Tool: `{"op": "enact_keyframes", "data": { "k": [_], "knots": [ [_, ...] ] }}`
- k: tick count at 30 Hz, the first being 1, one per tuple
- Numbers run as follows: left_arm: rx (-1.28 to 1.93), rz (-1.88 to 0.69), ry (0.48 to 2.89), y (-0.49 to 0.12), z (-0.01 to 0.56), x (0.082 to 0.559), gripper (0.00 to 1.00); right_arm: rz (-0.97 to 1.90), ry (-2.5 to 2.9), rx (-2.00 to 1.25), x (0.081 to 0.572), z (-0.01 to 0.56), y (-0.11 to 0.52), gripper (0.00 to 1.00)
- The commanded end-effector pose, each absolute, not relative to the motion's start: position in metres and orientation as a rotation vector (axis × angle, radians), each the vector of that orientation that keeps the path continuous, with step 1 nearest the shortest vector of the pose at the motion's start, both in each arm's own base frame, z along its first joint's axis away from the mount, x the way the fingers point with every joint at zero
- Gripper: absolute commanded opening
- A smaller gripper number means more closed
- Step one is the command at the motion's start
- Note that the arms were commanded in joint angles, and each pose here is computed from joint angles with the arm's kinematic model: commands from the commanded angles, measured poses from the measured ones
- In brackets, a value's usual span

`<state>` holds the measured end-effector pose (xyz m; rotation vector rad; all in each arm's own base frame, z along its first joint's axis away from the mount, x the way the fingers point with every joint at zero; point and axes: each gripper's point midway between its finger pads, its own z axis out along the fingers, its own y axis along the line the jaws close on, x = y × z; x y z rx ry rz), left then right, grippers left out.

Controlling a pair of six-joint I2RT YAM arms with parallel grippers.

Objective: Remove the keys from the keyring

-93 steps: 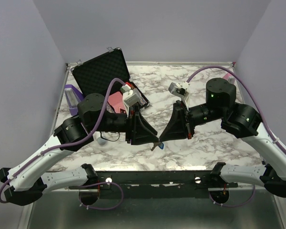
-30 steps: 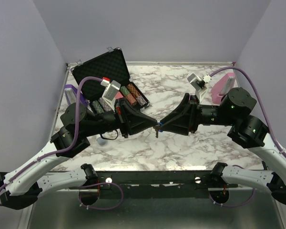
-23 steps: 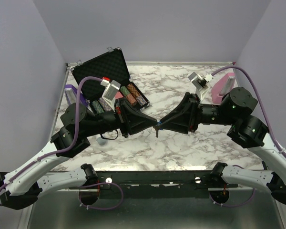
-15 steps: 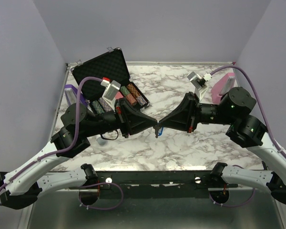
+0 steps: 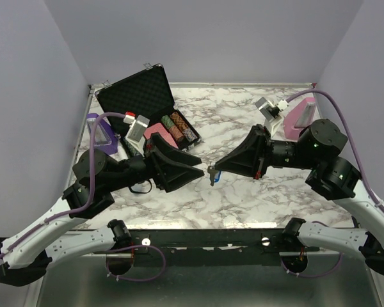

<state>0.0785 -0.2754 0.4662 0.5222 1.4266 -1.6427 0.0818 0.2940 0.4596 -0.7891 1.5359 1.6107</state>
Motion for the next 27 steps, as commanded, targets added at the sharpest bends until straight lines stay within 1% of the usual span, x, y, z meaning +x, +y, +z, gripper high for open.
{"op": "enact_keyframes", "data": {
  "k": [1, 4, 8, 13, 16, 21, 27],
  "knots": [
    [0.478, -1.663, 1.411, -0.271, 0.458, 0.078, 0.59, 1.589, 1.526, -0.746, 0.085, 0.461, 0.29, 0.01],
    [0.488, -1.68, 1.393, -0.272, 0.46, 0.075, 0.54, 1.592, 1.525, -0.742, 0.085, 0.461, 0.291, 0.01],
    [0.515, -1.683, 1.398, -0.278, 0.462, 0.073, 0.53, 1.594, 1.523, -0.745, 0.085, 0.463, 0.292, 0.01],
    [0.532, -1.682, 1.4, -0.284, 0.463, 0.073, 0.47, 1.602, 1.527, -0.754, 0.084, 0.461, 0.292, 0.01],
    [0.533, -1.681, 1.399, -0.286, 0.465, 0.074, 0.42, 1.599, 1.53, -0.754, 0.084, 0.46, 0.293, 0.01],
    [0.541, -1.676, 1.399, -0.287, 0.466, 0.074, 0.29, 1.602, 1.537, -0.762, 0.084, 0.458, 0.293, 0.01],
    [0.545, -1.665, 1.391, -0.287, 0.47, 0.075, 0.27, 1.603, 1.544, -0.769, 0.083, 0.456, 0.293, 0.01]
  ]
}}
